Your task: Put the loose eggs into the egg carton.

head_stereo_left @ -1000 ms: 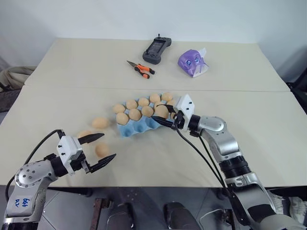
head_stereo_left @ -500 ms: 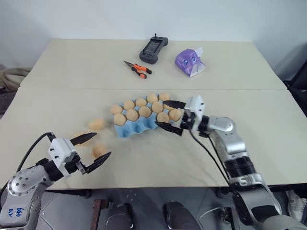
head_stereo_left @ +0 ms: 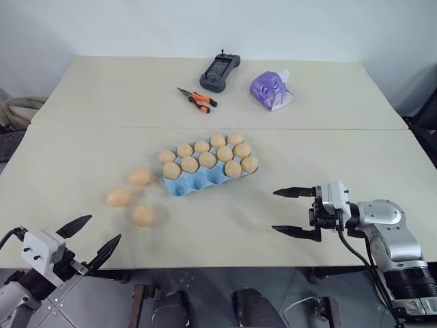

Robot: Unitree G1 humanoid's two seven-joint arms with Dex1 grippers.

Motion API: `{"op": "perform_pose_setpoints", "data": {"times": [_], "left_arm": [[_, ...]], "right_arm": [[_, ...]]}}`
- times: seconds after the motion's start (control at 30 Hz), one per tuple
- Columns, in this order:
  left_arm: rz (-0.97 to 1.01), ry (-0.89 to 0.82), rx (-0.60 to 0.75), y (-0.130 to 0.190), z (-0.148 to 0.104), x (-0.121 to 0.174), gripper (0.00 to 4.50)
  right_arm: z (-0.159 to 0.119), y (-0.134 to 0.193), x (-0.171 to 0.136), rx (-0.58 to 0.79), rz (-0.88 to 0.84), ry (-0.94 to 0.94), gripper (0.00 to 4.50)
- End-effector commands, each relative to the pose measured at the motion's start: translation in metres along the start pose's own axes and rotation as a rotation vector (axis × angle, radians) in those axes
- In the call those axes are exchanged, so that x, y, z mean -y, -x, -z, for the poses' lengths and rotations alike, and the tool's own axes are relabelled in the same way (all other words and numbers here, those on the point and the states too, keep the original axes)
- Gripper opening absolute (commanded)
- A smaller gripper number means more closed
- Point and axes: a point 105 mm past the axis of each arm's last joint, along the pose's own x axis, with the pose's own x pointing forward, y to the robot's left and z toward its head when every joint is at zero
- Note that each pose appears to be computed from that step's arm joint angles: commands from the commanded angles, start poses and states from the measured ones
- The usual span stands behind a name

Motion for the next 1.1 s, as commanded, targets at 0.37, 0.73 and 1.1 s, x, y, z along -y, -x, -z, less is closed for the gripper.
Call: {"op": "perform_pose_setpoints", "data": {"times": [0.37, 0.73, 1.1], "left_arm": [[0.148, 0.022, 0.039, -0.044, -0.011, 0.036, 4.50], [0.123, 0.017, 0.015, -0.090, 0.005, 0.044, 4.50], [0.151, -0.027, 0.069, -0.097, -0.008, 0.037, 1.81]], "right_arm": [[-0.002, -0.001, 0.003, -0.001, 0.036, 0.030, 4.49], [-0.006, 0.000, 0.002, -0.006, 0.075, 0.014, 4.49], [-0.009, -0.001, 0.004, -0.007, 0.125, 0.015, 4.50]]}}
